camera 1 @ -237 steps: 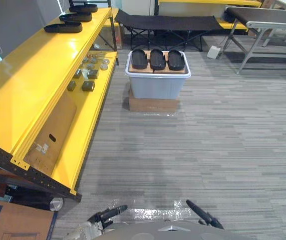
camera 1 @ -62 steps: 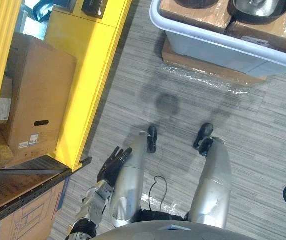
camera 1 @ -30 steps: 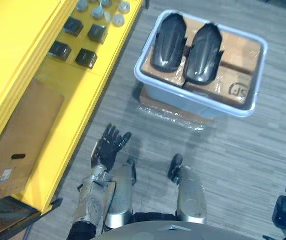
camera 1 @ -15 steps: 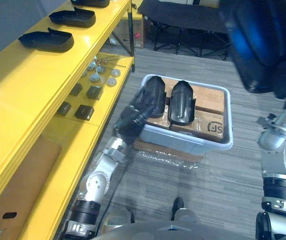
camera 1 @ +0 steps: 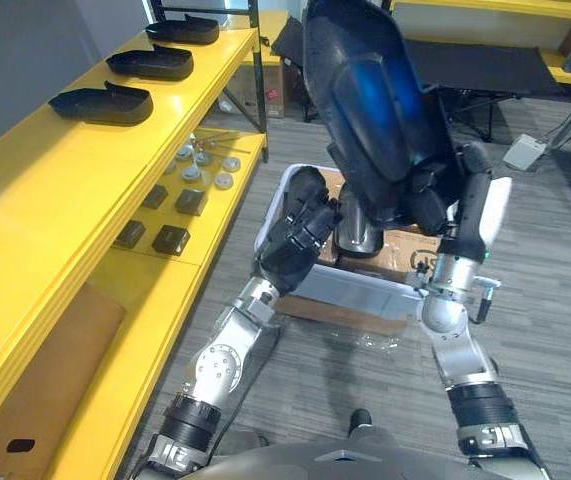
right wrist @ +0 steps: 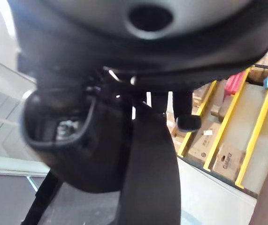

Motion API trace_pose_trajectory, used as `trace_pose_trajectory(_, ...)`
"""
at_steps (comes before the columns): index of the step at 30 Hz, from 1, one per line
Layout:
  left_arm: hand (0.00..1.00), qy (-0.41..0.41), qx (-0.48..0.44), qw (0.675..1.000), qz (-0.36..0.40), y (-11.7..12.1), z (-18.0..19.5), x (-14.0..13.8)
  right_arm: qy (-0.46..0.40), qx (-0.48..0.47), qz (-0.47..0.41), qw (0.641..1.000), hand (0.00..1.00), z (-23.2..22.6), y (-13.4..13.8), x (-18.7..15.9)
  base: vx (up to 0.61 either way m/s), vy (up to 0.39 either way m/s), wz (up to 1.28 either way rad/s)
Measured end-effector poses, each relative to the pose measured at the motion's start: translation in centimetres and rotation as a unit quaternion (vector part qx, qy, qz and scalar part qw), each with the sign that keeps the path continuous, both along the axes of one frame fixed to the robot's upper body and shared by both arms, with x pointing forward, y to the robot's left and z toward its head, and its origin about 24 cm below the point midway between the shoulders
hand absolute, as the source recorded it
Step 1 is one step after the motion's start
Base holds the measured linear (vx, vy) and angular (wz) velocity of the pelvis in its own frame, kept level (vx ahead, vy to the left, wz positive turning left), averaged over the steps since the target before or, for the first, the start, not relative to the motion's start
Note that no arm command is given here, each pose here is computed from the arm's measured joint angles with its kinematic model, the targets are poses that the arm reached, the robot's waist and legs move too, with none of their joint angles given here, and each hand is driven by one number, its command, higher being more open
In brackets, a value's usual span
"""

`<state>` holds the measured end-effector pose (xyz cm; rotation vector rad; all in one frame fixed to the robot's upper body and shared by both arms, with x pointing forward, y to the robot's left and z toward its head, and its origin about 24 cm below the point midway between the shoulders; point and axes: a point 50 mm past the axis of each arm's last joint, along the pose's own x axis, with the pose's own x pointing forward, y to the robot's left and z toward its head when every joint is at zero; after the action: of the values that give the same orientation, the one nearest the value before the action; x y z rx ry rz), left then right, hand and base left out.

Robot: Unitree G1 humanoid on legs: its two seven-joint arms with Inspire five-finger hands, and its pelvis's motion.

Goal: Walk over and take three plastic housings, then place them on the shelf

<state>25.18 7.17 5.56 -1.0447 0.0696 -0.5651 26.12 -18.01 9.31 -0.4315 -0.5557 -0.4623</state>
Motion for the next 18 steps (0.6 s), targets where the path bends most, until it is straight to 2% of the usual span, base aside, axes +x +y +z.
trace_pose_trajectory(6,1.0,-0.031,-0.012,0.999,0.02,-1.2,2.2,1.2,0.046,0.073,0.026,0.996,0.0,-2.4,2.0,-1.1,-0.03,-0.012,0.0)
trace_pose_trajectory(10,1.0,-0.034,0.002,0.999,0.021,-1.7,2.5,1.4,0.066,0.083,0.044,0.993,0.0,-3.2,2.9,-1.6,0.0,0.0,0.0)
trace_pose_trajectory(18,1.0,-0.075,0.09,0.993,0.026,-1.9,2.5,1.4,0.09,0.108,0.058,0.988,0.0,-4.2,3.3,-1.8,-0.01,-0.01,0.01)
